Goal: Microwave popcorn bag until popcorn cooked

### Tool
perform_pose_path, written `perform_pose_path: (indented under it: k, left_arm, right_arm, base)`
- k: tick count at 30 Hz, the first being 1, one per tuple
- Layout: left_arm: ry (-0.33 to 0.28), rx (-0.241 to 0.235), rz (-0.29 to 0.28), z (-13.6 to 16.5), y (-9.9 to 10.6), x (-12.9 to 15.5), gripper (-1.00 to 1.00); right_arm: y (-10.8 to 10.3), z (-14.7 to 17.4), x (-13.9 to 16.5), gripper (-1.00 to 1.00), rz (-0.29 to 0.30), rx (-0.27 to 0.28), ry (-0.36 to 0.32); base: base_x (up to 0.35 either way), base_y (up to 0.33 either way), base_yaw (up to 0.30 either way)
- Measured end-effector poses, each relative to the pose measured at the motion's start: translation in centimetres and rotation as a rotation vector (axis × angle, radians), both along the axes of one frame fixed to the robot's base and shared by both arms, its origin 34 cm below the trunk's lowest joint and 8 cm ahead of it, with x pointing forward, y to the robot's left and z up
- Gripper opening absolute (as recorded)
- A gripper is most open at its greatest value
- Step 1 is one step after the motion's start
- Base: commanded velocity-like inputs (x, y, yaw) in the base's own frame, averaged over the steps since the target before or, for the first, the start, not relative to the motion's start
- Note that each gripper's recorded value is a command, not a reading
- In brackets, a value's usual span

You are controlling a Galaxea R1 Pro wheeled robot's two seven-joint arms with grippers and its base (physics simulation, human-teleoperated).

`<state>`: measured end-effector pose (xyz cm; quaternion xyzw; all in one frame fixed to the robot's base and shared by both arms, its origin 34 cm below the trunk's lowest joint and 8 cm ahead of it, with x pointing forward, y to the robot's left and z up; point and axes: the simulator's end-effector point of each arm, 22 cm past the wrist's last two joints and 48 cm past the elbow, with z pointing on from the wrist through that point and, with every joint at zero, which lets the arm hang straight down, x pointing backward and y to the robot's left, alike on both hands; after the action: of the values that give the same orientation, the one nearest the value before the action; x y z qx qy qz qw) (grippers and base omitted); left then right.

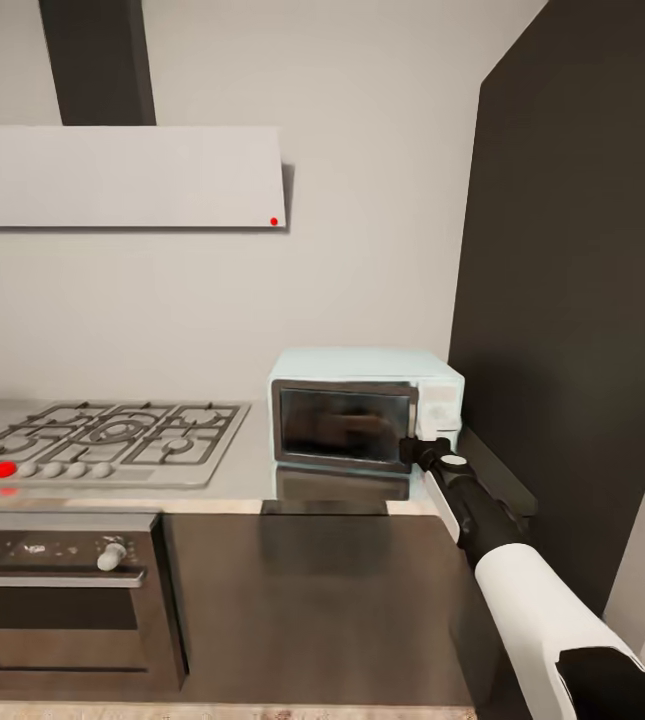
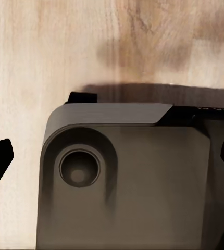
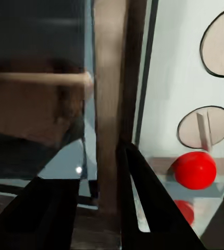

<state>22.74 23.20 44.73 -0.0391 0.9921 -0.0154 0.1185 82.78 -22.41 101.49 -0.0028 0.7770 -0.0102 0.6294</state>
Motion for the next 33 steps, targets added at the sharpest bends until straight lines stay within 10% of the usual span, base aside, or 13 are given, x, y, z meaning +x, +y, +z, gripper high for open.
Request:
perform_pose_path:
  k: [33]
  left_arm:
    - [0.001, 0.000, 0.001, 0.0, 0.0, -0.1, 1.00]
  right_arm:
    - [4.5, 0.1, -0.3, -1.00, 0.095, 0.035, 0.004]
  base:
    - [-0.134, 0.000, 0.000]
